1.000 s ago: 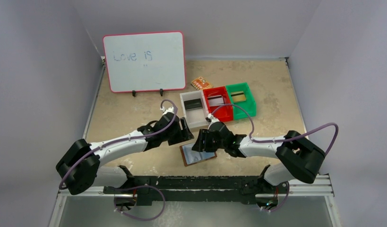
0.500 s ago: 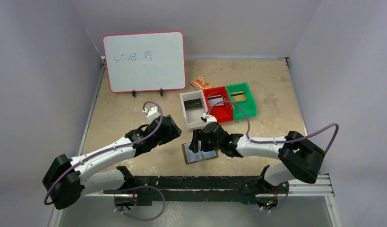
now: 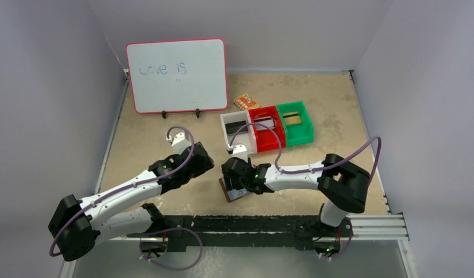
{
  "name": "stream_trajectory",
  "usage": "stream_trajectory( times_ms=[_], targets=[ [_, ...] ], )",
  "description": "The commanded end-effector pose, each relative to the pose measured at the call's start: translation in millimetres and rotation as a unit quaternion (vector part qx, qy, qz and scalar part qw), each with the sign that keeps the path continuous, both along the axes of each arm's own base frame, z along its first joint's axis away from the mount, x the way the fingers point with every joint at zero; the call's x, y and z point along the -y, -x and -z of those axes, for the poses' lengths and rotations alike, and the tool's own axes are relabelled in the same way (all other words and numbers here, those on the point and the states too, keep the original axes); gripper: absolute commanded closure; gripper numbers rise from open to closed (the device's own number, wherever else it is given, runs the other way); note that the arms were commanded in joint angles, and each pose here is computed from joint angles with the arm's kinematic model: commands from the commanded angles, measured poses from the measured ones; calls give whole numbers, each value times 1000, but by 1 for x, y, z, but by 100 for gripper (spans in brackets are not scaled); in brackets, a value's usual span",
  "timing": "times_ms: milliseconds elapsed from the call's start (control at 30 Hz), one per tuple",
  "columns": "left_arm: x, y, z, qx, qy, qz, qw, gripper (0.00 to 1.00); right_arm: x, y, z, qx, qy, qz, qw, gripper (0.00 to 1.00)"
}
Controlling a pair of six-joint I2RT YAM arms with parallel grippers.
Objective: Take the credit cards out of the card holder
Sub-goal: Remove the credit card from the card holder.
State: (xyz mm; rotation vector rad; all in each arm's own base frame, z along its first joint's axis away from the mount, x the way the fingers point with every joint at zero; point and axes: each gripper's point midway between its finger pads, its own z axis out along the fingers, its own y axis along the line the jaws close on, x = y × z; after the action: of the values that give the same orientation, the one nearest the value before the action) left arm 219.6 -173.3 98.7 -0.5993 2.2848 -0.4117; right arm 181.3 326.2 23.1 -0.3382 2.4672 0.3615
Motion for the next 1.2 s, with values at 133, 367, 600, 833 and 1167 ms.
stream_trajectory(
  times_ms=[133, 367, 600, 833, 1167],
  targets=[
    [-3, -4, -10, 18, 2, -9, 1000, 36, 24, 20, 25, -48, 36, 22, 998, 48],
    [22, -4, -11, 13, 33, 39, 999, 36, 8, 20, 12, -68, -55, 11, 996, 50],
    [44, -2, -6, -2, 53, 81, 995, 36, 9, 11, 0, -75, -111, 9, 991, 44],
    [22, -5, -6, 3, 38, 18, 999, 37, 20, 2, 8, -29, -27, -3, 999, 26],
    [-21, -5, -22, 37, 18, -68, 997, 36, 24, 10, 32, -11, 93, -11, 996, 29]
  ],
)
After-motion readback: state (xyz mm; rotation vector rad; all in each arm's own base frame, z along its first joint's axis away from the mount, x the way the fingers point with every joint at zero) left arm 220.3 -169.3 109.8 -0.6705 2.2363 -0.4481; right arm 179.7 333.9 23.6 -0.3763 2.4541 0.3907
